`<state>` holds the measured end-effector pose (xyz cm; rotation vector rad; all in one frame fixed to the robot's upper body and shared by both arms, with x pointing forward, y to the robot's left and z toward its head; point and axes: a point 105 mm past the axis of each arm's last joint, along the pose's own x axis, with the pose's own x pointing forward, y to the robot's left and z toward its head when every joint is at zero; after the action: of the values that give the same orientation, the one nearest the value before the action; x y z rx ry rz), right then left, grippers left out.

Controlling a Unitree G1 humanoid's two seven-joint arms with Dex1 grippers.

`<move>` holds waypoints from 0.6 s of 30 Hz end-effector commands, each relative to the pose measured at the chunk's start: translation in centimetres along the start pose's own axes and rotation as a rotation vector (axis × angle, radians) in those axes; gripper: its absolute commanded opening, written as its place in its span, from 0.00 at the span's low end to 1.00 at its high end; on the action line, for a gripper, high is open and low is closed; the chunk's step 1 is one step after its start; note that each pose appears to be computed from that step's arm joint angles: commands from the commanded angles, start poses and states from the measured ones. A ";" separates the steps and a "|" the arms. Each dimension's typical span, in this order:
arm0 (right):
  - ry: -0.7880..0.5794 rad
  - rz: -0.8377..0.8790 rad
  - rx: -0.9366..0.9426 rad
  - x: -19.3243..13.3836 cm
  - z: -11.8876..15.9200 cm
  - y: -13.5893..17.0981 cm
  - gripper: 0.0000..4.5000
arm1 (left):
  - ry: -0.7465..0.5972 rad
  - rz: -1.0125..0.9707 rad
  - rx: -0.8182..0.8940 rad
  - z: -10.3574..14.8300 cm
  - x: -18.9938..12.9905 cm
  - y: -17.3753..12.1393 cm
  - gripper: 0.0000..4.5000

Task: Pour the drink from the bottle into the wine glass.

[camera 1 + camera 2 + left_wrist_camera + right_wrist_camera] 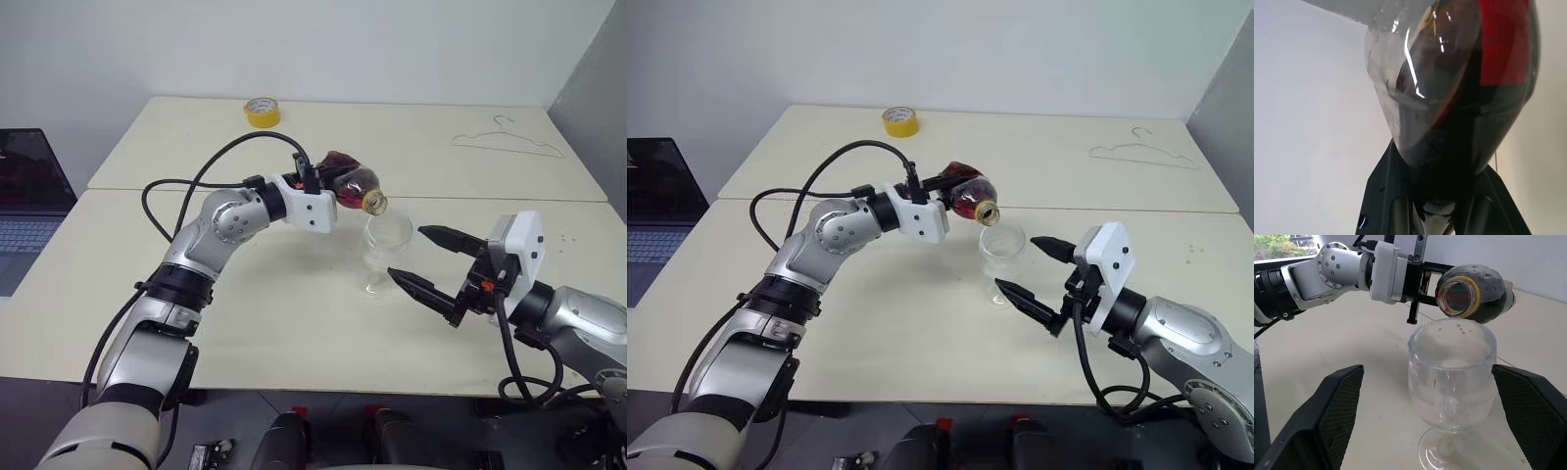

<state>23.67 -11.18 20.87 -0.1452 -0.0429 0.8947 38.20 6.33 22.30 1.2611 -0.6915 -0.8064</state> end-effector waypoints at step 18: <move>-0.017 0.010 -0.027 0.1 0.6 0.6 1.00 | -0.074 0.099 0.134 1.2 0.6 3.0 0.12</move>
<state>23.73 -11.11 20.68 -0.1427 -0.0336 0.8894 38.41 6.01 23.12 1.3124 -0.7757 -0.7781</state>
